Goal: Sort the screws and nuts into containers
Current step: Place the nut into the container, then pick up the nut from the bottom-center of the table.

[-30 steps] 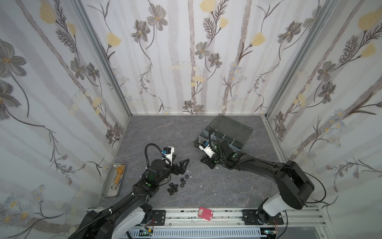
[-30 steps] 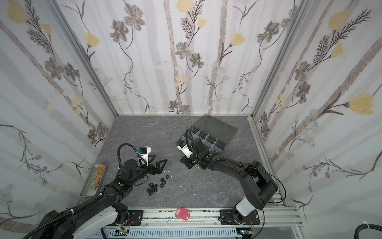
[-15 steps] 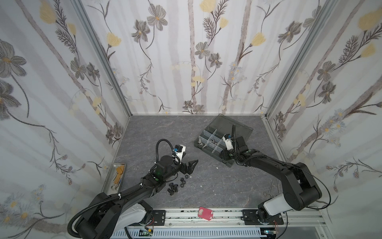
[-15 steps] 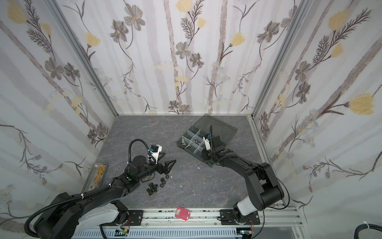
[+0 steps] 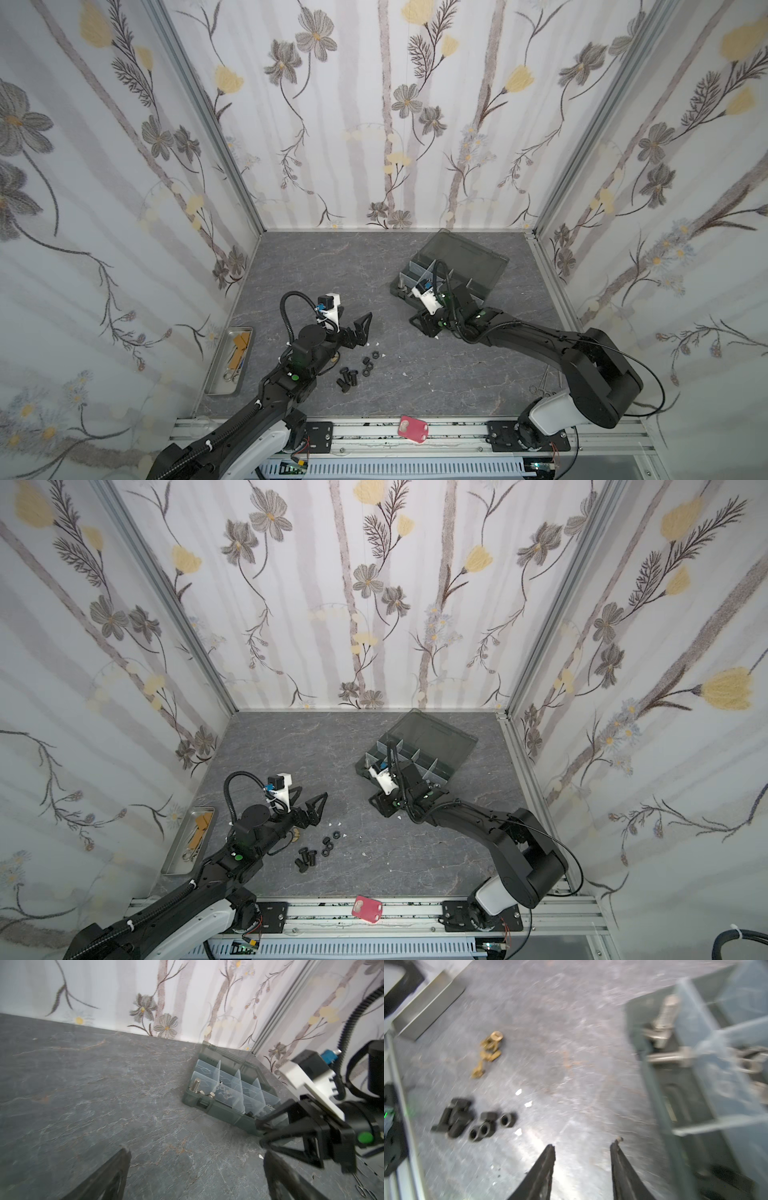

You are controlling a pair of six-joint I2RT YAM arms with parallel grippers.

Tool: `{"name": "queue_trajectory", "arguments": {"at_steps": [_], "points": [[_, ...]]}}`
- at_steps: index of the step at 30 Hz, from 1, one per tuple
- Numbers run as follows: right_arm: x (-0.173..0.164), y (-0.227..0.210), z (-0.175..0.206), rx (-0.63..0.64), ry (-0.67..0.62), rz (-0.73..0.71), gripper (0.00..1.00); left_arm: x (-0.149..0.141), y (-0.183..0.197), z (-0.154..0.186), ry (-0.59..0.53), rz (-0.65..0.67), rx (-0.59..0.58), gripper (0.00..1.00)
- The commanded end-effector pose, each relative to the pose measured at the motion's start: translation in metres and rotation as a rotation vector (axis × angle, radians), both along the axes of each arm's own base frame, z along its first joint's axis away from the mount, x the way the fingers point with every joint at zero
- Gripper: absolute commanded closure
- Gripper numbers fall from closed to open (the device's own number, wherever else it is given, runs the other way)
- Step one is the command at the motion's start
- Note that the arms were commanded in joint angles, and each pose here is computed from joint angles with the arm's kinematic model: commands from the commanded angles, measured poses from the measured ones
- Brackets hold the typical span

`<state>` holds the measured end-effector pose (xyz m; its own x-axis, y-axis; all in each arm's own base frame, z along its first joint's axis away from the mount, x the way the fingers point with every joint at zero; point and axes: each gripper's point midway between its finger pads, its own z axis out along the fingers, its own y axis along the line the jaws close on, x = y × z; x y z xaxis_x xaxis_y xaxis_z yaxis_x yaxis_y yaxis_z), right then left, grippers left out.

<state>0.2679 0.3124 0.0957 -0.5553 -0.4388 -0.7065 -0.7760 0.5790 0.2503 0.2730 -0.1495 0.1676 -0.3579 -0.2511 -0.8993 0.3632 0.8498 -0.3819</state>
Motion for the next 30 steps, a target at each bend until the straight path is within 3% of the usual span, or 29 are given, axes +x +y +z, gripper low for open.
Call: {"name": "queue_trajectory", "arguments": {"at_steps": [1,3,10,22,26,30], "points": [[-0.031,0.031,-0.018,-0.03,-0.04,0.228,0.56,0.0,0.023,-0.023,0.096,0.115,-0.002,0.0],[-0.053,0.051,-0.032,-0.062,-0.064,0.319,0.56,0.0,0.03,-0.027,0.11,0.142,-0.005,0.0],[-0.062,0.079,-0.054,-0.112,-0.101,0.386,0.51,0.001,0.027,-0.035,0.118,0.12,-0.001,0.0],[-0.055,0.093,-0.074,-0.182,-0.144,0.388,0.49,0.001,0.023,-0.039,0.121,0.095,-0.001,0.0],[-0.056,0.094,-0.08,-0.191,-0.137,0.403,0.52,0.001,0.024,-0.039,0.117,0.101,-0.007,0.0],[-0.057,0.093,-0.083,-0.196,-0.139,0.409,0.66,0.0,0.024,-0.04,0.117,0.1,-0.011,0.0]]}}
